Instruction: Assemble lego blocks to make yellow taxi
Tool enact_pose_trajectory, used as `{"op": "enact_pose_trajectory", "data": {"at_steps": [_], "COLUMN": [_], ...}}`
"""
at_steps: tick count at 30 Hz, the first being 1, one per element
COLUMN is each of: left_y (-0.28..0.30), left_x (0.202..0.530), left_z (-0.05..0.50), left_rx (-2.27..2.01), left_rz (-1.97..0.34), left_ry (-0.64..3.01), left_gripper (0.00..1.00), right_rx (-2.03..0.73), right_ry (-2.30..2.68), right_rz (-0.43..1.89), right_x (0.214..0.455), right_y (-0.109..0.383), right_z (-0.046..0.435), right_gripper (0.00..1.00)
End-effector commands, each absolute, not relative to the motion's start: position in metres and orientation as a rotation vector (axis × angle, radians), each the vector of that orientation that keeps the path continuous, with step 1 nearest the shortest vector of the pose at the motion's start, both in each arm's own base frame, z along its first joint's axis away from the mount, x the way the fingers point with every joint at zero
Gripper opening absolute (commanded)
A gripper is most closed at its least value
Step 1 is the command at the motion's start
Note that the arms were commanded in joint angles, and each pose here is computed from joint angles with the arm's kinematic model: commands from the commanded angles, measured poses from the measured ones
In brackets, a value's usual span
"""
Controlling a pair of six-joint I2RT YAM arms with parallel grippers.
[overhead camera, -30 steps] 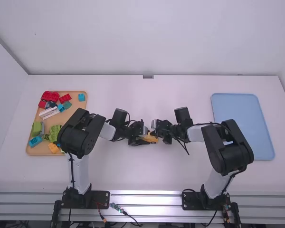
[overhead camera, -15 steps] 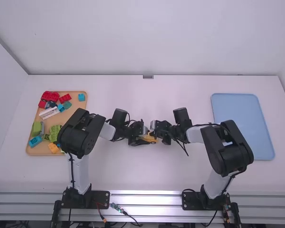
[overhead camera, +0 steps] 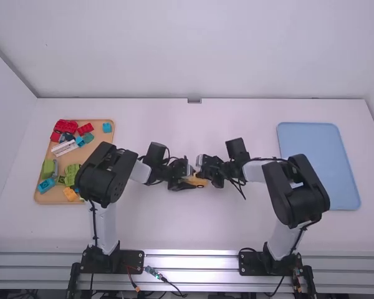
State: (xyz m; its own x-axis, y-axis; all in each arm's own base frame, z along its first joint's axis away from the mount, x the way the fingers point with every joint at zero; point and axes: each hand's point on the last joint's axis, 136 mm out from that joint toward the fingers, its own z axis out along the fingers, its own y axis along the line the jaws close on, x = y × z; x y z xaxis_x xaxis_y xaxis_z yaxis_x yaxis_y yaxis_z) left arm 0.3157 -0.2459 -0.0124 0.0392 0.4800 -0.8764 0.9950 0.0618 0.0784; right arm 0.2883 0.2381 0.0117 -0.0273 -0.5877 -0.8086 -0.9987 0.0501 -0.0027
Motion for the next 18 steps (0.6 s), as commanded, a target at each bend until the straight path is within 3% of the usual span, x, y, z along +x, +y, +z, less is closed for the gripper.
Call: {"op": "enact_pose_trajectory", "data": {"at_steps": [1,9,14,18], "left_y": [-0.249,-0.249,-0.250,-0.250], "left_x": [0.316,0.316,0.317,0.317], "left_z": [-0.015,-0.015,-0.014,-0.014], "left_rx": [1.535,1.535,1.535,1.535], "left_rz": [-0.824,-0.824,-0.821,-0.821], "left_ry": [1.566,1.564,1.561,1.561], "left_gripper": [0.51,0.52,0.55,0.57], "right_rx": [-1.638,-1.501,-1.354,-1.271], "right_ry": [1.680,1.579,1.761,1.934], "right_rz": [0.714,0.533,0.422,0.338], "right_x": [0.294,0.328,0.344,0.343], "right_y": [0.233,0.216,0.185,0.158], "right_z": [0.023,0.107,0.115,0.107], "right_gripper": [0.00,0.00,0.01,0.21]}}
